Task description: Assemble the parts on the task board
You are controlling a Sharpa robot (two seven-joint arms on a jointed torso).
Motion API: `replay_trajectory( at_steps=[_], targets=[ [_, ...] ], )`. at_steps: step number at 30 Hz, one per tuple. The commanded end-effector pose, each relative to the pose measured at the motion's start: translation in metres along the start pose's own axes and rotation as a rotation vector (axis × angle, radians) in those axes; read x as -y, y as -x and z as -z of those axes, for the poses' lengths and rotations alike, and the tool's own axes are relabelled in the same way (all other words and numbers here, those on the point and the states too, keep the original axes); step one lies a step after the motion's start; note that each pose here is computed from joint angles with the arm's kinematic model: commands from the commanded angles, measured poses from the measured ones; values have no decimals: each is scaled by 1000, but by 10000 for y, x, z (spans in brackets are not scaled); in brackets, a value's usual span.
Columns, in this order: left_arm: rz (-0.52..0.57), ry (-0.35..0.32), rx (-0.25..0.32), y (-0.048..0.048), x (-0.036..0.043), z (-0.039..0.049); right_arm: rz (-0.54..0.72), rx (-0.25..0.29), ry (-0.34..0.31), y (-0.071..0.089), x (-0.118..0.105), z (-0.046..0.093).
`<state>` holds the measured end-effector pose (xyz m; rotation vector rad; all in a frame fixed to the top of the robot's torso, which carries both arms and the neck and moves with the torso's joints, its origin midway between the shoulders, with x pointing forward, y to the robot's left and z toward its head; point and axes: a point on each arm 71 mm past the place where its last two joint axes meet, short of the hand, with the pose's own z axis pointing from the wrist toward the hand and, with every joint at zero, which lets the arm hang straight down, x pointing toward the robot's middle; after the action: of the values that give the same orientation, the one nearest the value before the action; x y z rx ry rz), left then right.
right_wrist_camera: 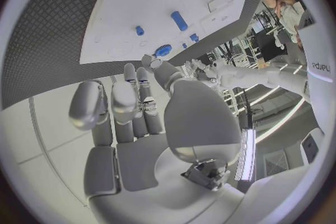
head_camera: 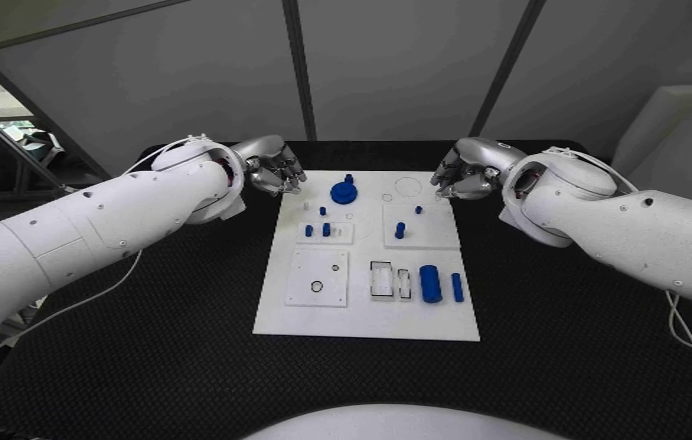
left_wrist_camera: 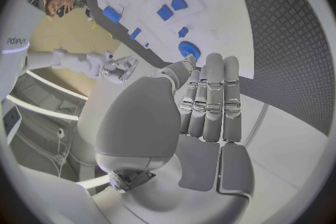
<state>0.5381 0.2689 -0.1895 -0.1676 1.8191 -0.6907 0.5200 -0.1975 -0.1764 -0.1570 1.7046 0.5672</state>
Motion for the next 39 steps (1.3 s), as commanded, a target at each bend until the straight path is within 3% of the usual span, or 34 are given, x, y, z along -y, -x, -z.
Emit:
replay_trajectory(
  at_steps=[1,5,8,11,19,39],
  targets=[
    [416,-26,96,96,22,55,166,4,-1,-31,-20,-13],
    [695,-52,126,107,47,132,187,-8,4,-138,-45,-40],
    [830,-80,129,79,63,167,190,-13,13,-215,-85,-72],
    [896,-105,129,67,71,187,190,-19,22,-270,-124,-108],
    [949,-142,133,66,83,208,186,-45,37,-377,-189,-182],
    [1008,-181,106,19,198,209,166,-122,43,-559,-224,-271]
  ],
)
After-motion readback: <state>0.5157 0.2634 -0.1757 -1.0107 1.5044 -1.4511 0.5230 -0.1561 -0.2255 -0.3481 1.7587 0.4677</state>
